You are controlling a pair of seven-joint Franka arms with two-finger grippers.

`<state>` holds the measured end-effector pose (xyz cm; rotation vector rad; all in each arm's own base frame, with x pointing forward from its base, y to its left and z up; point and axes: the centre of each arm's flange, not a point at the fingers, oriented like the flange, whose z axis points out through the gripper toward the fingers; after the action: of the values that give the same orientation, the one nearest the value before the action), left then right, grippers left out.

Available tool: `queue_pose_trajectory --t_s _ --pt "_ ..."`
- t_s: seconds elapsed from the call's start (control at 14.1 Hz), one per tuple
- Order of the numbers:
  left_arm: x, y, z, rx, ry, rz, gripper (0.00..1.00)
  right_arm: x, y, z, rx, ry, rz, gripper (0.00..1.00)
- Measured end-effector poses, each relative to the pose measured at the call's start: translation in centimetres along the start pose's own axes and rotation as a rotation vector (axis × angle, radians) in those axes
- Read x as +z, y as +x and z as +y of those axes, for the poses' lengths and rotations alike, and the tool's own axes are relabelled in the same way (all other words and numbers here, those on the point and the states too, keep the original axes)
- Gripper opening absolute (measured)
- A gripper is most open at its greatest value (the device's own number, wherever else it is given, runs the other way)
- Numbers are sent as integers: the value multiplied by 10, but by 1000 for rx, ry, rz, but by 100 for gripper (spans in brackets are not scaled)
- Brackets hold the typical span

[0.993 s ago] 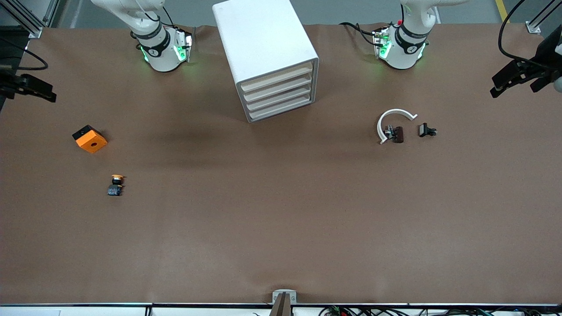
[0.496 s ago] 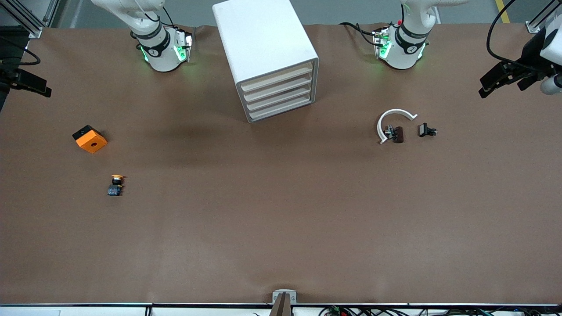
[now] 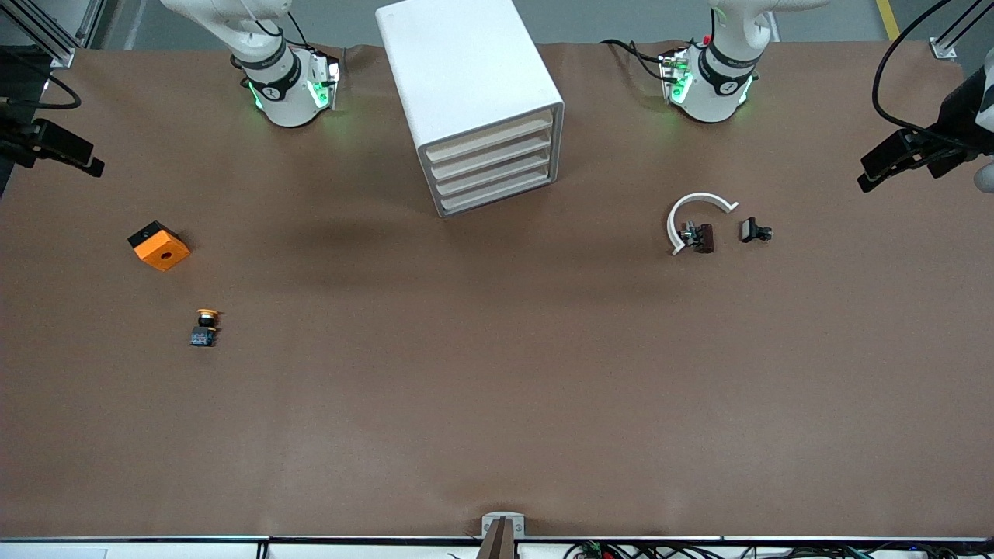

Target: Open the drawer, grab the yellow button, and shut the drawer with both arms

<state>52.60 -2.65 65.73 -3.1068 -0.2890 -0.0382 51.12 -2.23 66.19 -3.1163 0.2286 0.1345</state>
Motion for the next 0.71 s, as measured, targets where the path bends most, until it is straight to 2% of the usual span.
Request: queue_pose_trajectory --t_s 0.43,0.71 --pt "-4 -9 30 137 0 9 100 -2 -11 8 -4 6 17 100" --pt "-4 -7 24 254 6 9 100 -5 -14 9 -12 7 27 100"
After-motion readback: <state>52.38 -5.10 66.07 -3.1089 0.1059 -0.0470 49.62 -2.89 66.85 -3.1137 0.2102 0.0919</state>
